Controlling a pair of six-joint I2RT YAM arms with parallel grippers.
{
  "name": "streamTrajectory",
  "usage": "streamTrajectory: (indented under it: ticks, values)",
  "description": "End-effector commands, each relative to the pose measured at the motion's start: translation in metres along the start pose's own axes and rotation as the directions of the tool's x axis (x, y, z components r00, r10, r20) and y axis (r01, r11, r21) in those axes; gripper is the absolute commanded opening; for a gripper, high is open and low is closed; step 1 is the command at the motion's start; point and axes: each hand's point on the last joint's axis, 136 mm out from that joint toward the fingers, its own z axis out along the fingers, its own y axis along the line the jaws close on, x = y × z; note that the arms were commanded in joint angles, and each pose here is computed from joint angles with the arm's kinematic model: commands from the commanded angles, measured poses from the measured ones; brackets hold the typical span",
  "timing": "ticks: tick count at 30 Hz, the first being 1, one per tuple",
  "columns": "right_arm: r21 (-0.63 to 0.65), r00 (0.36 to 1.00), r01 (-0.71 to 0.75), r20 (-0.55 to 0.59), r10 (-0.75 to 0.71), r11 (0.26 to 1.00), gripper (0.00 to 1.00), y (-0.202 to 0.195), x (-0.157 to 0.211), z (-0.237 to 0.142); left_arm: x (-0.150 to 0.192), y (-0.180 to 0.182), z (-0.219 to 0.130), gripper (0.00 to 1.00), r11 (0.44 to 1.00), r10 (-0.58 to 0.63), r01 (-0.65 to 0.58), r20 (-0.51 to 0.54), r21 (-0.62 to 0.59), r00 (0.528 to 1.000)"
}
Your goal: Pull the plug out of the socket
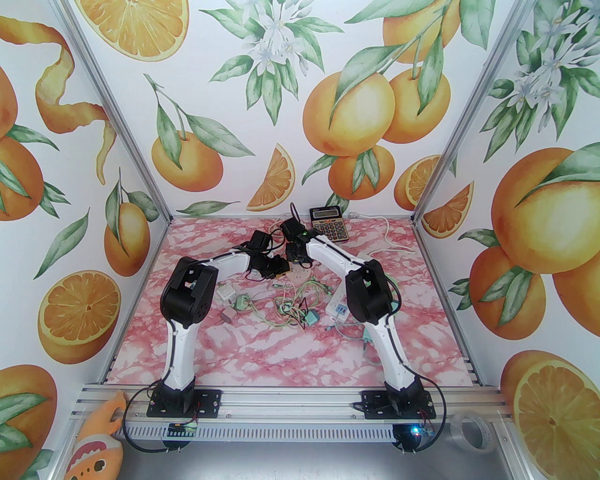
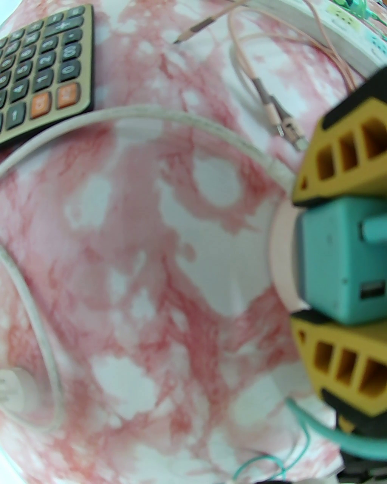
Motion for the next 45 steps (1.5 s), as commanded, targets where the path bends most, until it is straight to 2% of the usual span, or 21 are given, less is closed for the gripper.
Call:
streamTrajectory:
  ticks: [1, 7, 10, 14, 22, 25, 29, 35, 38, 42, 45]
  values:
    - [-0.171, 1.000, 0.026, 0.011, -0.024, 0.985, 0.32, 0.053, 0.007, -0.017, 0.065, 0.083, 0.042, 0.26, 0.954, -0.068, 0.020, -0.151, -0.298, 0.986]
    - [-0.249, 0.992, -0.123, 0.002, 0.127, 0.961, 0.32, 0.025, -0.013, -0.024, 0.067, 0.082, 0.043, 0.26, 0.956, -0.080, 0.030, -0.158, -0.293, 0.984]
    - [-0.253, 0.991, -0.130, 0.001, 0.135, 0.959, 0.32, 0.021, -0.016, -0.027, 0.066, 0.081, 0.043, 0.26, 0.957, -0.077, 0.029, -0.157, -0.289, 0.985]
    - [-0.204, 0.997, -0.070, 0.014, 0.074, 0.977, 0.33, 0.024, -0.013, -0.029, 0.067, 0.081, 0.043, 0.25, 0.955, -0.076, 0.024, -0.165, -0.297, 0.983]
    - [-0.032, 0.991, 0.136, 0.021, -0.135, 0.990, 0.33, 0.043, 0.007, -0.027, 0.077, 0.087, 0.048, 0.23, 0.938, -0.071, -0.007, -0.213, -0.345, 0.975]
    - [-0.022, 0.984, 0.175, 0.014, -0.175, 0.984, 0.32, 0.053, 0.016, -0.026, 0.081, 0.090, 0.050, 0.22, 0.934, -0.077, -0.009, -0.225, -0.357, 0.971]
    - [-0.074, 0.991, 0.134, 0.007, -0.134, 0.988, 0.32, 0.057, 0.013, -0.028, 0.084, 0.095, 0.050, 0.21, 0.928, -0.091, -0.003, -0.235, -0.373, 0.968]
    - [-0.286, 0.996, -0.088, -0.017, 0.086, 0.954, 0.31, 0.040, -0.015, -0.037, 0.086, 0.100, 0.051, 0.20, 0.922, -0.103, 0.001, -0.242, -0.387, 0.965]
    - [-0.327, 0.989, -0.148, -0.026, 0.148, 0.933, 0.30, 0.027, -0.025, -0.041, 0.084, 0.099, 0.050, 0.20, 0.925, -0.105, 0.006, -0.239, -0.381, 0.965]
    - [-0.299, 0.991, -0.132, -0.020, 0.132, 0.945, 0.30, 0.024, -0.025, -0.043, 0.069, 0.078, 0.046, 0.22, 0.954, -0.080, 0.018, -0.196, -0.298, 0.977]
    - [-0.257, 0.994, -0.110, -0.025, 0.107, 0.960, 0.30, 0.026, -0.018, -0.039, 0.054, 0.043, 0.042, 0.31, 0.987, -0.038, 0.014, -0.143, -0.161, 0.989]
